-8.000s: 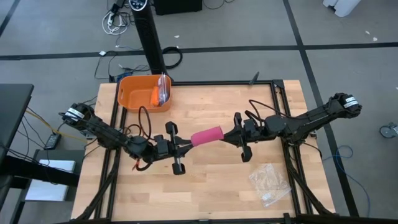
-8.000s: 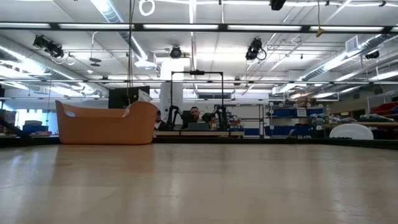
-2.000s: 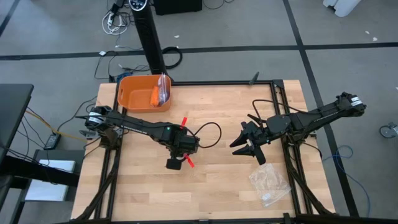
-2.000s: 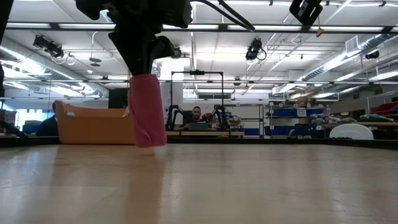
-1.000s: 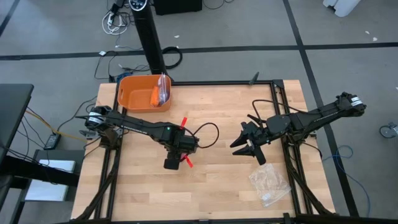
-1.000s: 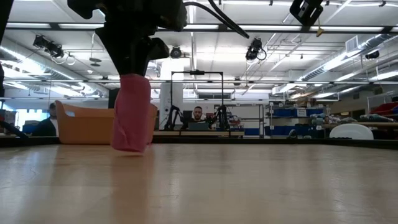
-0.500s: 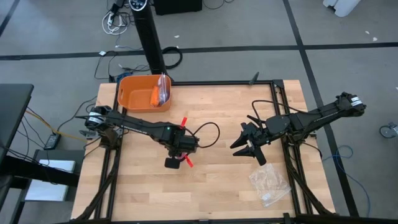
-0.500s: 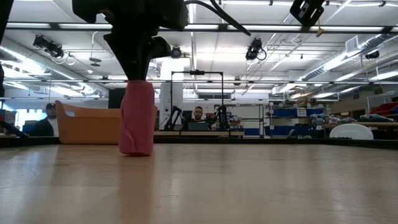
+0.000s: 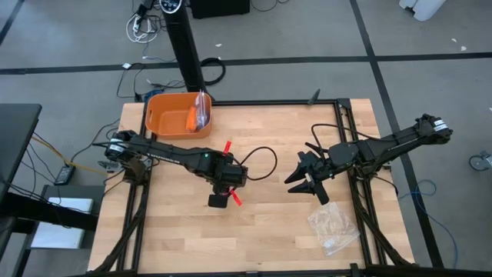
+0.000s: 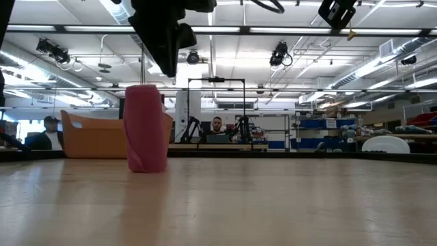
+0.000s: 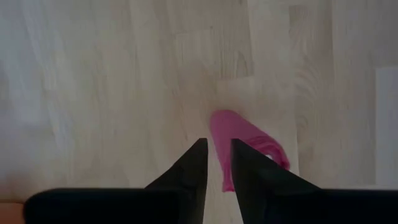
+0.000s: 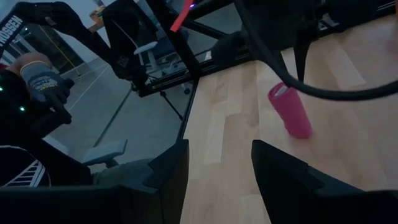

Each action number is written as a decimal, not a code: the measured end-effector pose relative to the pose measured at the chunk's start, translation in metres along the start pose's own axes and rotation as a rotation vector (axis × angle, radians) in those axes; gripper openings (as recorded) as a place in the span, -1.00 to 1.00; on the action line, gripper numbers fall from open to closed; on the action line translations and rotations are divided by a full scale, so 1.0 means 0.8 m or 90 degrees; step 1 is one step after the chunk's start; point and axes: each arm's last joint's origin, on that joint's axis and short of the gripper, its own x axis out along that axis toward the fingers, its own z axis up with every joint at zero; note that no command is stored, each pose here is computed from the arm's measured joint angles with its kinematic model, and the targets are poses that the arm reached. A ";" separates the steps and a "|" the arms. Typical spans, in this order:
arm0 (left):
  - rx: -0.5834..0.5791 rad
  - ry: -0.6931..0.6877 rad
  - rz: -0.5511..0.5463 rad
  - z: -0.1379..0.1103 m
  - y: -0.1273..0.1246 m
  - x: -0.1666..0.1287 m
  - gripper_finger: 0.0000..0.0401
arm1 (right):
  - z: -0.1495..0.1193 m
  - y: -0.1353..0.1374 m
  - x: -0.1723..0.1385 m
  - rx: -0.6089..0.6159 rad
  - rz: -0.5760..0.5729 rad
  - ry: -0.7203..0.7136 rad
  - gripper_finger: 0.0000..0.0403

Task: Roll bandage
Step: Put the pink bandage into the transparent zip bag

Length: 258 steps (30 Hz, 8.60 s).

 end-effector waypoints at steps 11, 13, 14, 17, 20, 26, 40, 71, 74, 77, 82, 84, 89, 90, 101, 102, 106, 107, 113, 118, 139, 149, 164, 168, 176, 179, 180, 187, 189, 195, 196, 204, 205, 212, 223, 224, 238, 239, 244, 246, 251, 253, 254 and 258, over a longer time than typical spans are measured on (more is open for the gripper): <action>0.000 0.002 0.013 0.002 0.002 -0.013 -0.57 | -0.001 -0.001 0.000 -0.003 -0.004 0.008 -0.11; 0.001 0.006 0.022 0.001 0.002 -0.013 -0.57 | -0.002 0.000 0.000 -0.012 -0.003 0.011 -0.11; -0.002 0.002 0.033 0.001 0.003 -0.014 -0.58 | -0.003 0.000 0.000 -0.017 -0.003 0.016 -0.11; -0.015 -0.039 0.053 0.002 0.001 -0.025 -0.65 | -0.010 0.001 0.000 -0.042 -0.007 0.044 -0.11; -0.017 -0.126 0.056 0.007 -0.005 -0.047 -0.80 | -0.023 0.001 -0.001 -0.055 -0.021 0.106 -0.15; 0.006 -0.378 0.017 0.022 -0.023 -0.081 -0.95 | -0.055 -0.003 -0.004 -0.068 -0.065 0.267 -0.28; 0.073 -0.534 -0.143 0.014 -0.054 -0.003 -0.95 | -0.120 0.013 0.003 -0.004 -0.089 0.553 -0.18; 0.071 -0.484 -0.006 -0.005 -0.079 0.012 -0.95 | -0.115 -0.034 0.034 -0.283 -0.292 0.498 -0.98; 0.069 -0.484 -0.001 -0.005 -0.079 0.012 -0.95 | -0.093 -0.029 0.013 -0.281 -0.266 0.434 -0.96; 0.065 -0.483 0.008 -0.005 -0.078 0.013 -0.95 | -0.088 -0.019 0.000 -0.267 -0.229 0.412 -0.83; 0.058 -0.481 0.007 -0.005 -0.078 0.013 -0.95 | -0.109 -0.002 0.002 -0.248 -0.206 0.463 -0.49; 0.049 -0.481 0.003 -0.005 -0.078 0.013 -0.95 | -0.121 0.006 0.007 -0.248 -0.201 0.488 -0.35; 0.045 -0.481 0.003 -0.005 -0.078 0.013 -0.95 | -0.149 0.027 0.016 -0.248 -0.189 0.527 -0.05; 0.044 -0.481 0.003 -0.005 -0.078 0.013 -0.95 | -0.154 0.030 0.017 -0.245 -0.193 0.532 -0.01; 0.046 -0.467 0.006 -0.007 -0.077 0.015 -0.95 | -0.203 0.040 0.032 -0.249 -0.232 0.617 0.02; 0.046 -0.467 0.006 -0.007 -0.077 0.015 -0.95 | -0.207 0.039 0.035 -0.250 -0.235 0.626 0.00; 0.063 -0.463 0.013 -0.008 -0.078 0.015 -0.95 | -0.219 0.035 0.049 -0.280 -0.233 0.645 -0.17; 0.067 -0.461 0.014 -0.008 -0.078 0.015 -0.95 | -0.220 0.032 0.052 -0.284 -0.234 0.645 -0.23; 0.064 -0.422 0.012 -0.015 -0.080 0.020 -0.95 | -0.209 0.018 0.060 -0.304 -0.258 0.624 -0.83; 0.086 -0.413 0.028 -0.018 -0.087 0.020 -0.95 | -0.183 0.013 0.054 -0.331 -0.283 0.557 -0.93; 0.045 -0.446 0.023 -0.023 -0.086 0.035 -0.95 | -0.130 0.009 0.030 -0.275 -0.261 0.419 -0.85; 0.081 -0.511 0.004 -0.012 -0.080 0.028 -0.95 | -0.168 -0.019 0.035 -0.155 -0.247 0.417 -0.52; 0.040 -0.649 -0.077 -0.049 -0.088 0.073 -0.95 | -0.166 -0.015 0.040 -0.073 -0.241 0.369 -0.47; 0.034 -0.652 -0.082 -0.050 -0.090 0.073 -0.95 | -0.168 -0.014 0.039 -0.057 -0.247 0.370 -0.35; 0.057 -0.660 -0.058 -0.051 -0.097 0.071 -0.95 | -0.177 -0.018 0.029 -0.061 -0.310 0.413 -0.13; 0.059 -0.659 -0.044 -0.052 -0.097 0.071 -0.95 | -0.177 -0.018 0.029 -0.057 -0.309 0.411 -0.10; 0.057 -0.659 -0.041 -0.052 -0.097 0.071 -0.95 | -0.178 -0.018 0.031 -0.057 -0.309 0.411 -0.09; 0.046 -0.629 0.001 -0.054 -0.094 0.076 -0.95 | -0.203 -0.028 0.050 -0.075 -0.345 0.463 -0.09; 0.047 -0.617 0.006 -0.056 -0.094 0.078 -0.95 | -0.210 -0.031 0.057 -0.079 -0.358 0.465 -0.09; 0.051 -0.606 0.030 -0.057 -0.093 0.080 -0.95 | -0.211 -0.030 0.068 -0.089 -0.403 0.450 -0.12; 0.052 -0.607 0.033 -0.057 -0.093 0.080 -0.95 | -0.209 -0.030 0.069 -0.092 -0.404 0.448 -0.15; 0.059 -0.621 0.045 -0.055 -0.091 0.077 -0.95 | -0.198 -0.025 0.077 -0.108 -0.365 0.465 -0.84; 0.057 -0.626 0.044 -0.054 -0.091 0.077 -0.95 | -0.197 -0.024 0.078 -0.113 -0.361 0.468 -0.92; 0.048 -0.653 0.041 -0.051 -0.091 0.072 -0.95 | -0.170 -0.003 0.089 -0.140 -0.318 0.467 -0.96; 0.060 -0.710 0.115 -0.036 -0.089 0.052 -0.80 | -0.083 0.046 0.090 -0.275 -0.349 0.460 -0.99; 0.069 -0.715 0.122 -0.033 -0.089 0.048 -0.77 | -0.076 0.050 0.090 -0.284 -0.352 0.451 -0.98; 0.116 -0.730 0.230 -0.017 -0.087 0.024 -0.26 | -0.015 0.079 0.090 -0.344 -0.362 0.350 -0.99; 0.116 -0.729 0.230 -0.017 -0.087 0.024 -0.23 | -0.014 0.080 0.090 -0.348 -0.360 0.348 -0.99; 0.147 -0.710 0.244 -0.018 -0.088 0.027 -0.20 | -0.004 0.084 0.090 -0.353 -0.351 0.335 -0.99; 0.164 -0.687 0.248 -0.020 -0.088 0.031 -0.20 | 0.000 0.087 0.090 -0.353 -0.347 0.328 -0.99; 0.169 -0.684 0.235 -0.020 -0.090 0.032 -0.20 | 0.007 0.091 0.089 -0.362 -0.338 0.318 -0.99; 0.160 -0.687 0.230 -0.020 -0.090 0.032 -0.20 | 0.008 0.092 0.089 -0.371 -0.337 0.318 -0.99; 0.151 -0.691 0.225 -0.020 -0.089 0.031 -0.21 | 0.008 0.091 0.089 -0.373 -0.340 0.316 -0.99; 0.134 -0.689 0.236 -0.020 -0.089 0.031 -0.35 | 0.009 0.091 0.089 -0.374 -0.344 0.312 -0.99</action>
